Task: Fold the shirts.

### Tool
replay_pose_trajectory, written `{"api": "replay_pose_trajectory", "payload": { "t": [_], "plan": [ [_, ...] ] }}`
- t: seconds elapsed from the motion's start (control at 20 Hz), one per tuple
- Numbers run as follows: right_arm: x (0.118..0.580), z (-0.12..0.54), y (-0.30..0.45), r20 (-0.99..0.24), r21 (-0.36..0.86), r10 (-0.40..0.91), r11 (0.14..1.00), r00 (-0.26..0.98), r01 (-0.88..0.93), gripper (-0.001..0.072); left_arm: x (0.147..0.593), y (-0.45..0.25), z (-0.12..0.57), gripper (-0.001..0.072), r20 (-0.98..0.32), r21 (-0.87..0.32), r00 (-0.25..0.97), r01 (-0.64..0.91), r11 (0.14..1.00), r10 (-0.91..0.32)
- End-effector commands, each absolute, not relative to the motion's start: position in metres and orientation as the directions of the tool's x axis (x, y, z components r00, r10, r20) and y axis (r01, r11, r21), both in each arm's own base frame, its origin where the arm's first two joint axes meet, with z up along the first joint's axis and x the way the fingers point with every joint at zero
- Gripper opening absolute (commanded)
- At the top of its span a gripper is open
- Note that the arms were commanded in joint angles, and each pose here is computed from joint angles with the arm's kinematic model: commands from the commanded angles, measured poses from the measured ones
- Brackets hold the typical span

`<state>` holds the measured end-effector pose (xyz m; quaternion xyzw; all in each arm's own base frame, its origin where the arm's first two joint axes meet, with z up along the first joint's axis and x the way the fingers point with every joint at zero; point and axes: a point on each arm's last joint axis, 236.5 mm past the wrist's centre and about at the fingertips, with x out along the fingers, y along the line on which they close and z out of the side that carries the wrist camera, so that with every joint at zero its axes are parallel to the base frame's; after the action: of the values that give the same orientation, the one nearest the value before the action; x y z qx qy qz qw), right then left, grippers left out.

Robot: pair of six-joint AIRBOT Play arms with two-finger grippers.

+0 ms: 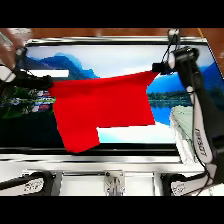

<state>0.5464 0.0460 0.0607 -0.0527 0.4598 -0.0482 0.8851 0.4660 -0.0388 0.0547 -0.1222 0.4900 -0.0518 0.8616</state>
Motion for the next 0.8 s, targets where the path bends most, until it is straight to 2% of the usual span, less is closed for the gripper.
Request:
{"api": "replay_pose_trajectory", "payload": {
  "t": [0.0,0.05,0.1,0.15,0.2,0.3,0.35,0.45,0.5,0.55,0.6,0.65,0.75],
  "plan": [
    [0.549,-0.01,0.071,-0.882,-0.039,-0.053,0.998,0.468,0.038,0.006,0.463,-0.064,-0.011,0.0064,-0.876,-0.376,0.359,-0.093,0.922,-0.321],
    [0.547,-0.022,0.081,-0.896,0.008,-0.011,0.999,0.444,0.041,0.0065,0.459,-0.065,-0.02,0.0161,-0.888,-0.374,0.325,-0.099,0.922,-0.326],
    [0.548,-0.024,0.093,-0.895,0.059,0.038,0.998,0.445,0.033,0.0147,0.455,-0.064,-0.025,0.0369,-0.895,-0.374,0.303,-0.106,0.921,-0.329],
    [0.552,-0.018,0.105,-0.882,0.098,0.087,0.995,0.463,-0.001,0.0347,0.452,-0.059,-0.024,0.0583,-0.898,-0.374,0.292,-0.114,0.92,-0.329],
    [0.554,-0.006,0.111,-0.87,0.106,0.116,0.993,0.48,-0.048,0.0514,0.446,-0.052,-0.019,0.0608,-0.904,-0.375,0.268,-0.126,0.918,-0.333],
    [0.547,0.029,0.103,-0.86,0.036,0.122,0.983,0.496,-0.179,0.0666,0.428,-0.027,-0.004,0.0587,-0.916,-0.371,0.208,-0.114,0.922,-0.343],
    [0.536,0.042,0.086,-0.872,-0.03,0.079,0.976,0.483,-0.215,0.0676,0.416,-0.013,0.003,0.0587,-0.919,-0.37,0.188,-0.118,0.921,-0.345],
    [0.504,0.058,0.025,-0.91,-0.179,-0.089,0.965,0.404,-0.191,0.0674,0.378,0.015,0.004,0.0588,-0.925,-0.376,0.129,-0.164,0.912,-0.358],
    [0.489,0.058,-0.002,-0.93,-0.189,-0.125,0.969,0.346,-0.158,0.0673,0.356,0.023,-0.004,0.059,-0.924,-0.381,0.097,-0.206,0.901,-0.369],
    [0.472,0.051,-0.016,-0.956,-0.129,-0.088,0.983,0.279,-0.134,0.0643,0.333,0.028,-0.016,0.059,-0.92,-0.39,0.068,-0.249,0.887,-0.385],
    [0.455,0.041,-0.017,-0.978,-0.004,0.02,0.993,0.207,-0.117,0.0613,0.309,0.026,-0.032,0.0591,-0.908,-0.411,0.046,-0.297,0.862,-0.417],
    [0.438,0.031,-0.008,-0.972,0.174,0.185,0.981,0.143,-0.084,0.0614,0.292,0.019,-0.048,0.0591,-0.888,-0.445,0.04,-0.332,0.832,-0.459],
    [0.426,0.026,0.005,-0.887,0.449,0.443,0.893,0.127,0.025,0.0625,0.27,0.001,-0.078,0.0593,-0.841,-0.514,0.058,-0.394,0.762,-0.538]
  ]
}}
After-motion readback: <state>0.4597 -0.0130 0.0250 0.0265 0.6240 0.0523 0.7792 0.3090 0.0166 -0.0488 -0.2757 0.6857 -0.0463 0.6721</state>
